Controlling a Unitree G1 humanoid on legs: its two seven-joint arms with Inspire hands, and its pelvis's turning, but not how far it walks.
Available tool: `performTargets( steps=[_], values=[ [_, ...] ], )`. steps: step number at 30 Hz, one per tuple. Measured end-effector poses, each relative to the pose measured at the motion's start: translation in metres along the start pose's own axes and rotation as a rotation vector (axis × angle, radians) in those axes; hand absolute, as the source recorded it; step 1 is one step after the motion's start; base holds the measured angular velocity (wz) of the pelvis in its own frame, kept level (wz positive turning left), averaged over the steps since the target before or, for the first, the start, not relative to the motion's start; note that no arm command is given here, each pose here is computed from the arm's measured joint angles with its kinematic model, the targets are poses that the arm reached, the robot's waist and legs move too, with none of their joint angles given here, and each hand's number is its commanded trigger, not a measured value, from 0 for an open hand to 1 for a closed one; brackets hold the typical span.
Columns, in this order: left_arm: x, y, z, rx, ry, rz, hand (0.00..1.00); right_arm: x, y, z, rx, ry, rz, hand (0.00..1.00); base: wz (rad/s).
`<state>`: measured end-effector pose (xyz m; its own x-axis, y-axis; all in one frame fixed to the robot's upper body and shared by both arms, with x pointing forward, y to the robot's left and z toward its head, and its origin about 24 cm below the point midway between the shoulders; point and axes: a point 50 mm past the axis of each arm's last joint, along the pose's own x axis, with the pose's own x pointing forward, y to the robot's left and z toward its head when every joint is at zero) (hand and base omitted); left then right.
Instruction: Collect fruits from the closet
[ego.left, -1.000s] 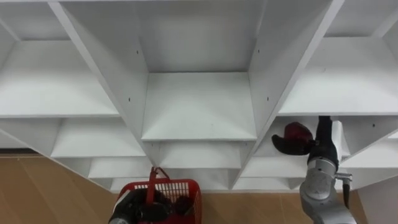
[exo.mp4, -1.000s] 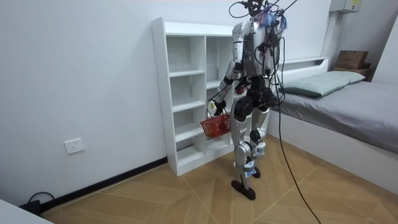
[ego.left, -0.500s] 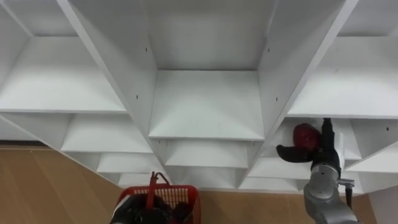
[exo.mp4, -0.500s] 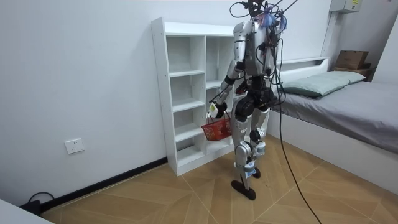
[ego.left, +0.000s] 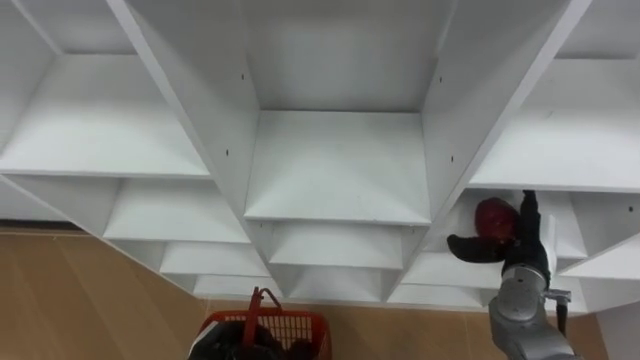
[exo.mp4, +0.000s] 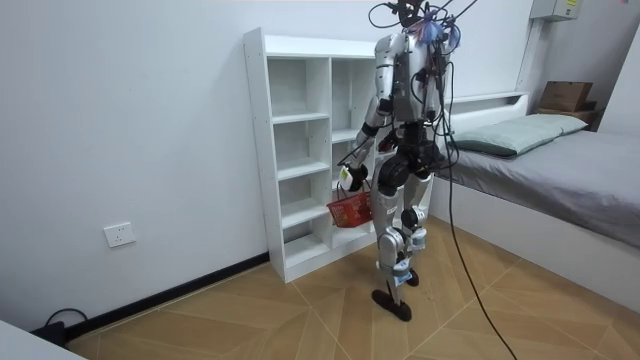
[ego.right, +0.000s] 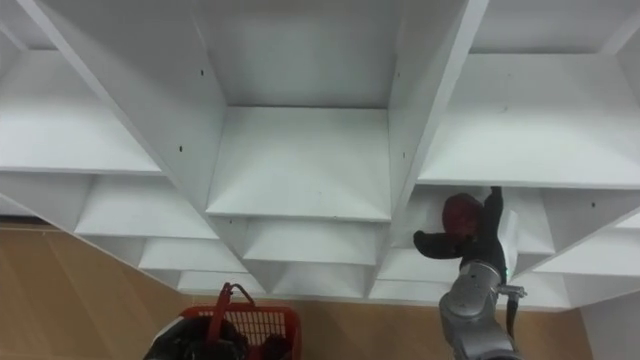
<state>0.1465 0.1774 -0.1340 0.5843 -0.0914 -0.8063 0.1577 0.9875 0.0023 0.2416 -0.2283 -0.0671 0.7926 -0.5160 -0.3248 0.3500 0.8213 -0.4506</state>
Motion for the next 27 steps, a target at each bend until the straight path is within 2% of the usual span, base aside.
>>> performTargets(
  steps=[2, 3, 4, 5, 7, 18, 27],
  values=[
    [0.000, 0.000, 0.001, 0.002, -0.002, 0.003, 1.00, 0.000, 0.000, -0.001, 0.000, 0.001, -0.008, 0.00, 0.05],
    [0.000, 0.000, 0.001, 0.003, -0.003, 0.011, 1.00, -0.001, 0.000, -0.001, 0.000, 0.003, -0.011, 0.33, 0.00],
    [0.000, 0.000, 0.001, 0.004, -0.003, 0.015, 1.00, -0.001, 0.000, -0.001, 0.000, 0.003, -0.013, 0.58, 0.00],
    [0.000, 0.001, 0.001, 0.004, -0.002, 0.021, 1.00, -0.001, 0.000, -0.001, 0.000, 0.004, -0.017, 0.76, 0.00],
    [0.000, 0.001, 0.001, 0.006, -0.001, 0.029, 1.00, -0.001, 0.000, -0.002, 0.002, 0.003, -0.024, 1.00, 0.02],
    [0.001, 0.000, 0.001, 0.009, 0.001, 0.035, 1.00, 0.005, -0.017, -0.004, 0.024, 0.025, -0.110, 1.00, 0.00],
    [0.002, 0.000, 0.004, 0.009, -0.006, 0.035, 1.00, 0.001, -0.008, -0.003, 0.079, 0.039, -0.084, 1.00, 0.00]
  ],
)
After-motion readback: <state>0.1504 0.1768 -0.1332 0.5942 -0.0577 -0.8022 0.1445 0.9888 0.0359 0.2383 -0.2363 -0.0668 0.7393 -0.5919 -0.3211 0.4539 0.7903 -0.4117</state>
